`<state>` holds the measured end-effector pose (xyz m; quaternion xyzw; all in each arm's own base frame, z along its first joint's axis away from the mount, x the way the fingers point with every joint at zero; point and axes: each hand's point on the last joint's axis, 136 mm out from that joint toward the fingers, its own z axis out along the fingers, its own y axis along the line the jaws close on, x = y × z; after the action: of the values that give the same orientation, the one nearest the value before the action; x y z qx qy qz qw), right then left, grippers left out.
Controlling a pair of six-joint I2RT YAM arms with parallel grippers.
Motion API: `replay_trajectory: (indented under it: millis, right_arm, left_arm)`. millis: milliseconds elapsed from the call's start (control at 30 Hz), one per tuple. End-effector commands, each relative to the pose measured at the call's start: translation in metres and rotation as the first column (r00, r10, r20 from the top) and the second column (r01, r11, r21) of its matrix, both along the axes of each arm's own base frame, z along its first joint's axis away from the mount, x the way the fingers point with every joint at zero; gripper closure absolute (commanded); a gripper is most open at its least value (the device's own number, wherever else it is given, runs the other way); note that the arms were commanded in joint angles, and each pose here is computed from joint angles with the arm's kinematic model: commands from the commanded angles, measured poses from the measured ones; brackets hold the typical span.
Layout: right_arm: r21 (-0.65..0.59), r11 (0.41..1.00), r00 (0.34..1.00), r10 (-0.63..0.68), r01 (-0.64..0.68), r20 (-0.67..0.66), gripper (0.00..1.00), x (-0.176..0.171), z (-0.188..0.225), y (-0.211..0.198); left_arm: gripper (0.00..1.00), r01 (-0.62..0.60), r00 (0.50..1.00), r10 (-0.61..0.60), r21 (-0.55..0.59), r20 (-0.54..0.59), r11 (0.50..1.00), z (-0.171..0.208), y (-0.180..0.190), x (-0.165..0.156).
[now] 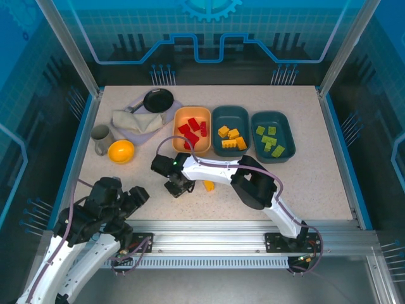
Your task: Sort the legos into containers by color
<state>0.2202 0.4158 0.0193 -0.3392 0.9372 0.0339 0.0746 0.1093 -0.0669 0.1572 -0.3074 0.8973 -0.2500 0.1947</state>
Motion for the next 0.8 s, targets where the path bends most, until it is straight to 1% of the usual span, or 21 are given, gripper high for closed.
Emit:
replay_trajectory:
  millis: [0, 100, 200, 300, 367, 433, 500, 667, 733, 767]
  right_arm:
    - [0.042, 0.999, 0.998, -0.024, 0.021, 0.066, 0.73, 0.008, 0.036, -0.007]
    - [0.088, 0.991, 0.986, -0.112, 0.101, 0.121, 0.74, 0.034, 0.077, -0.040]
    - [0.113, 0.967, 0.958, -0.244, 0.228, 0.151, 0.74, 0.064, 0.107, -0.101]
    - [0.134, 0.922, 0.909, -0.383, 0.364, 0.163, 0.73, 0.089, 0.126, -0.173]
    - [0.142, 0.884, 0.872, -0.464, 0.445, 0.156, 0.73, 0.102, 0.131, -0.218]
    - [0.161, 0.834, 0.826, -0.548, 0.528, 0.131, 0.73, 0.113, 0.133, -0.260]
    - [0.174, 0.785, 0.783, -0.614, 0.594, 0.097, 0.73, 0.121, 0.131, -0.291]
    - [0.173, 0.647, 0.653, -0.757, 0.743, 0.025, 0.73, 0.141, 0.114, -0.354]
    - [0.161, 0.609, 0.615, -0.788, 0.777, 0.017, 0.73, 0.150, 0.107, -0.369]
    - [0.158, 0.602, 0.609, -0.793, 0.783, 0.007, 0.73, 0.154, 0.102, -0.371]
  left_arm:
    - [0.22, 0.111, 0.991, -0.106, -0.065, 0.079, 0.992, 0.019, -0.024, 0.014]
    - [0.22, 0.203, 0.974, -0.187, -0.130, 0.128, 0.970, 0.026, -0.051, 0.034]
    - [0.22, 0.254, 0.961, -0.228, -0.175, 0.154, 0.951, 0.028, -0.073, 0.058]
    - [0.22, 0.284, 0.951, -0.252, -0.184, 0.178, 0.941, 0.033, -0.092, 0.085]
    - [0.22, 0.314, 0.942, -0.283, -0.172, 0.183, 0.934, 0.036, -0.106, 0.100]
    - [0.22, 0.352, 0.928, -0.321, -0.162, 0.191, 0.922, 0.041, -0.124, 0.116]
    - [0.22, 0.386, 0.915, -0.355, -0.158, 0.191, 0.909, 0.043, -0.143, 0.130]
    - [0.22, 0.469, 0.878, -0.441, -0.146, 0.187, 0.871, 0.047, -0.195, 0.156]
    - [0.22, 0.495, 0.863, -0.469, -0.138, 0.186, 0.858, 0.049, -0.215, 0.164]
    - [0.22, 0.501, 0.861, -0.476, -0.137, 0.179, 0.855, 0.047, -0.222, 0.167]
